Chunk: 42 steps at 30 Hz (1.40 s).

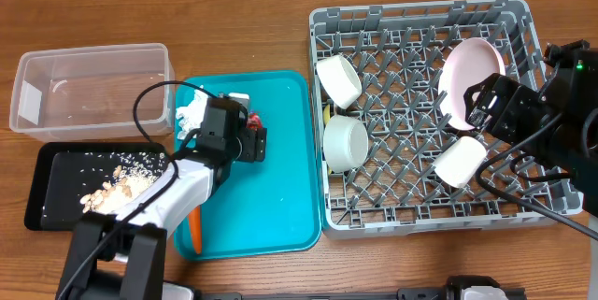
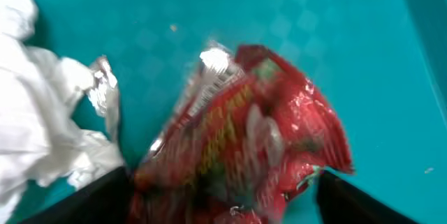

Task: Sort waste into correct bins and load items into the dishwasher rack
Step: 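Grasp the red wrapper and drop it into the clear bin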

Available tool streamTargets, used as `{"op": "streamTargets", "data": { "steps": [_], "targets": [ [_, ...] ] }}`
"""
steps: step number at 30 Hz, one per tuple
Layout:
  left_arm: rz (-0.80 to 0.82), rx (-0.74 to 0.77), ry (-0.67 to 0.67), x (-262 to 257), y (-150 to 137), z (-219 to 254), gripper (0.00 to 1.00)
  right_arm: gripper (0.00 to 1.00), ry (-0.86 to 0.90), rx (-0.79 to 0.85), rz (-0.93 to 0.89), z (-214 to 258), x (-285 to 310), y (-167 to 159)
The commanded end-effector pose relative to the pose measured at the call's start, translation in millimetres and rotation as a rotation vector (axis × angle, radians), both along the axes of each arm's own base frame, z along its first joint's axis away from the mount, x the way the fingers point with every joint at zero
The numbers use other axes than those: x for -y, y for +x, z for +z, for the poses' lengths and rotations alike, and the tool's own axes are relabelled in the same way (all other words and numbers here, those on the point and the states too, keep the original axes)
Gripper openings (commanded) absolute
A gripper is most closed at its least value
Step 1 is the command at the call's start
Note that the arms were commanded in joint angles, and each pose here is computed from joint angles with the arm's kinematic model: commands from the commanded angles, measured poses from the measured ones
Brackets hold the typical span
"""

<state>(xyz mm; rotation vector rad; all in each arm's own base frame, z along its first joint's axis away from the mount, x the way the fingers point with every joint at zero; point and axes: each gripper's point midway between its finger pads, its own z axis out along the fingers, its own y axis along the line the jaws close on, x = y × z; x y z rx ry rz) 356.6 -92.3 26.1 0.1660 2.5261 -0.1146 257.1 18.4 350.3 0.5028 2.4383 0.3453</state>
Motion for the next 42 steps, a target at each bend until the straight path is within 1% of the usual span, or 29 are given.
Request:
{"op": "streamTargets", "data": {
  "steps": [1,2,4,5,6,7,9,11,13,16,20,23,25,31,32,33,34,36,37,42],
  "targets": [
    [-0.029,-0.027,0.002,6,1,-9,0.76,0.91,-0.009,0.005,-0.008,1,2,-1],
    [-0.040,-0.039,-0.011,9,0,-12,0.71,0.91,-0.009,0.005,-0.008,1,2,-1],
    [-0.059,-0.051,-0.036,14,-2,-14,0.47,0.91,-0.009,0.002,-0.008,1,2,-2],
    [-0.064,-0.049,-0.046,16,-2,-12,0.36,0.91,-0.009,-0.001,-0.008,0,2,-2],
    [-0.069,-0.043,-0.056,18,-1,-9,0.31,0.91,-0.009,-0.003,-0.008,0,3,-2],
    [-0.074,-0.035,-0.065,20,0,-3,0.30,0.91,-0.009,-0.005,-0.008,0,3,-3],
    [-0.081,-0.009,-0.079,22,3,18,0.20,0.91,-0.009,-0.005,-0.008,0,3,-3],
    [-0.081,0.009,-0.083,23,5,37,0.14,0.91,-0.009,-0.005,-0.008,0,3,-3],
    [-0.078,0.036,-0.085,22,6,67,0.05,0.91,-0.009,-0.005,-0.008,0,3,-3],
    [-0.030,0.088,-0.033,8,8,109,0.04,0.91,-0.009,-0.005,-0.008,0,3,-3],
    [0.130,0.195,0.122,-37,13,157,0.04,0.91,-0.009,-0.005,-0.008,0,3,-3],
    [0.274,0.226,0.225,-80,15,166,0.06,0.91,-0.009,-0.006,-0.008,0,3,-3],
    [0.342,0.208,0.236,-106,19,160,0.04,0.91,-0.009,-0.007,-0.008,-1,3,-3],
    [0.491,0.178,0.204,-169,38,134,0.04,0.91,-0.009,-0.006,-0.008,0,2,-3],
    [0.508,0.178,0.198,-177,42,129,0.07,0.91,-0.009,-0.006,-0.008,0,2,-3],
    [0.527,0.181,0.197,-185,46,125,0.19,0.91,-0.009,-0.006,-0.008,0,2,-3],
    [0.543,0.183,0.197,-192,49,121,0.39,0.91,-0.009,-0.006,-0.008,-1,2,-3],
    [0.534,0.183,0.172,-192,54,116,0.56,0.91,-0.008,-0.010,-0.008,-1,2,-4],
    [0.518,0.179,0.153,-188,55,114,0.67,0.91,-0.008,-0.012,-0.008,-1,2,-4],
    [0.346,0.173,0.002,-136,58,124,0.68,0.91,-0.009,-0.020,-0.008,-3,2,-6]
  ]
}}
